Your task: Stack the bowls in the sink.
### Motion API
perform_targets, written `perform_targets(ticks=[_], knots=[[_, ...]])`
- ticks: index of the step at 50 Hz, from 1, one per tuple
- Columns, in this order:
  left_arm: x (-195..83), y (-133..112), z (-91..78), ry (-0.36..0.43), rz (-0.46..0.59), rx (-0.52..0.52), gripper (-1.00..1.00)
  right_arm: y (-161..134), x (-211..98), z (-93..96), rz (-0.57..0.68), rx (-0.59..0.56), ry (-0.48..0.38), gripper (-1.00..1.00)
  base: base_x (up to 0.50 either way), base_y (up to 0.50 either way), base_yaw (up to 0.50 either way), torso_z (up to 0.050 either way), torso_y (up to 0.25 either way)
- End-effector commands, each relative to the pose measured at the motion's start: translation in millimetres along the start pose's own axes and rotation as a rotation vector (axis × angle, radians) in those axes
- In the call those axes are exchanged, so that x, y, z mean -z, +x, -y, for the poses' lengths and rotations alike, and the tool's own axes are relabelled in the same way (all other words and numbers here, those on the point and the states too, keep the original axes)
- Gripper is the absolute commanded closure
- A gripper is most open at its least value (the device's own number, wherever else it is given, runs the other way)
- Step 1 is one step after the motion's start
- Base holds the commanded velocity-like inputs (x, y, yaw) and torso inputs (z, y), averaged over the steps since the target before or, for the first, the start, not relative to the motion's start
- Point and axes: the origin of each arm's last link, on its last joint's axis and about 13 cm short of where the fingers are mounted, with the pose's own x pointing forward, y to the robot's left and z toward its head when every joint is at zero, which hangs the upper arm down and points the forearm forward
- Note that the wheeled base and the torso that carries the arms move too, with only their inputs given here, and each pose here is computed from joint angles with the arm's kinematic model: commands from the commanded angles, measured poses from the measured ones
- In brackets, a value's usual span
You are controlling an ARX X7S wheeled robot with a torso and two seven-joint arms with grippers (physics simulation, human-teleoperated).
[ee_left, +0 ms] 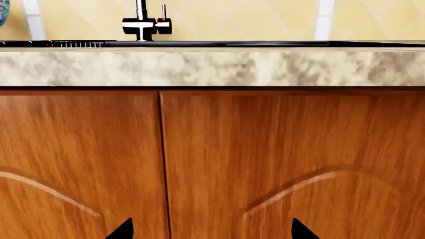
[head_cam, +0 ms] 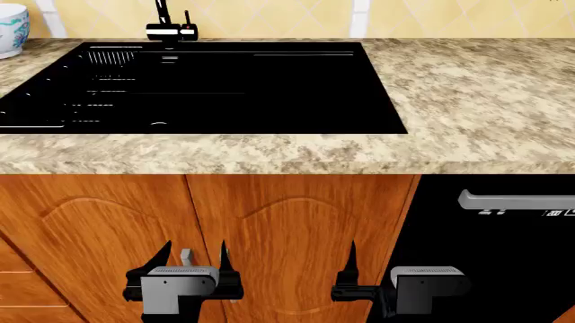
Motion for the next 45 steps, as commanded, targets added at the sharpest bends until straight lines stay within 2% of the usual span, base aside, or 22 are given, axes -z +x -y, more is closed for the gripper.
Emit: perform_targets(ticks=[1, 14, 16, 45], knots=[[0.4, -0.1, -0.2, -0.001, -0.001, 0.000, -1.00, -0.2, 0.0, -0.1, 0.000, 0.004, 0.003, -1.00, 0.00, 0.00, 0.00, 0.000, 0.000], [2.2, 1.3, -0.2, 0.008, -0.010, 0.013, -1.00, 1.1, -1.1, -0.7, -0.014, 0.016, 0.000, -1.00, 0.00, 0.00, 0.00, 0.000, 0.000], [2.2, 1.8, -0.3, 0.008, -0.010, 0.013, -1.00, 1.5, -1.1, 0.1, 0.000, 0.008, 0.023, -1.00, 0.00, 0.31, 0.00, 0.000, 0.000], [1.6, 2.7, -0.1, 0.000, -0.017, 0.015, -1.00, 2.5, -0.4, 0.3, -0.002, 0.008, 0.021, -1.00, 0.00, 0.50, 0.00, 0.000, 0.000]])
